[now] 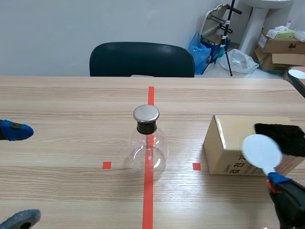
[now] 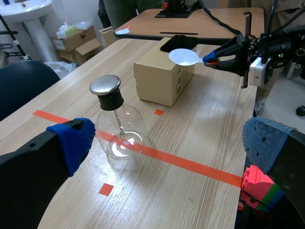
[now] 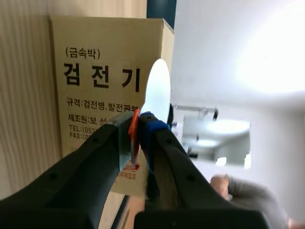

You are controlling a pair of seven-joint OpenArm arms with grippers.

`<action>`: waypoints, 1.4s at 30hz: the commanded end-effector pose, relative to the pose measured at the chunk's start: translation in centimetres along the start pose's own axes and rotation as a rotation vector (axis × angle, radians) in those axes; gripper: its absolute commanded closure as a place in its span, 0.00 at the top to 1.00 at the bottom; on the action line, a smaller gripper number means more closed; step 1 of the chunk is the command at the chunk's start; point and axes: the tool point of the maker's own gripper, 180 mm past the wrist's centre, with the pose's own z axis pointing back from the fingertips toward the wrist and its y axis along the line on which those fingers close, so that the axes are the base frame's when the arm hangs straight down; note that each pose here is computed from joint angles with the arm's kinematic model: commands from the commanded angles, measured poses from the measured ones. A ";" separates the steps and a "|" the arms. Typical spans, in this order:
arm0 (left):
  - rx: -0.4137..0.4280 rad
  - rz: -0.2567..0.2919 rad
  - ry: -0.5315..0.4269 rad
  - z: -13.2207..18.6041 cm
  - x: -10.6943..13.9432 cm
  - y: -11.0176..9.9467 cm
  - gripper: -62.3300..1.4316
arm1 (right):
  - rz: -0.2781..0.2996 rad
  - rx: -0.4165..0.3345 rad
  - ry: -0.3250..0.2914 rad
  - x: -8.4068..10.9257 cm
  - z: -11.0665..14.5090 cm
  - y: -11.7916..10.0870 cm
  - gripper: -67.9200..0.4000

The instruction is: Do the electroscope experiment

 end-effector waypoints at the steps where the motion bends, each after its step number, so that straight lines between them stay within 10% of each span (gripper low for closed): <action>1: 0.010 0.009 -0.034 -0.1 0.6 0.1 1.00 | 0.044 -0.050 0.190 -4.2 0.7 -1.3 0.02; 2: 0.010 0.009 -0.034 -0.1 0.6 0.1 1.00 | 0.057 -0.043 0.192 -4.2 0.6 -1.2 0.02; 6: 0.010 0.009 -0.034 -0.1 0.6 0.1 1.00 | 0.063 -0.040 -0.109 1.2 0.2 -1.0 0.02; 10: 0.010 0.009 -0.033 -0.1 0.6 0.1 1.00 | 0.050 -0.041 0.201 -4.3 0.9 -1.1 0.02; 14: 0.010 0.009 -0.034 -0.1 0.6 0.1 1.00 | 0.062 -0.040 -0.002 -0.6 0.1 -1.1 0.02; 18: 0.010 0.009 -0.034 -0.1 0.6 0.1 1.00 | 0.049 -0.047 0.149 -3.3 0.5 -1.2 0.02; 22: 0.010 0.009 -0.034 -0.1 0.6 0.1 1.00 | 0.052 -0.049 0.041 -1.3 0.1 -1.2 0.02; 26: 0.010 0.009 -0.033 -0.1 0.6 0.1 1.00 | 0.046 -0.053 0.178 -3.8 0.4 -1.3 0.02; 30: 0.010 0.009 -0.033 -0.1 0.6 0.1 1.00 | 0.053 -0.049 0.097 -2.3 0.2 -1.2 0.02; 42: 0.010 0.009 -0.033 -0.1 0.6 0.1 1.00 | 0.051 -0.051 0.123 -2.7 0.2 -1.3 0.02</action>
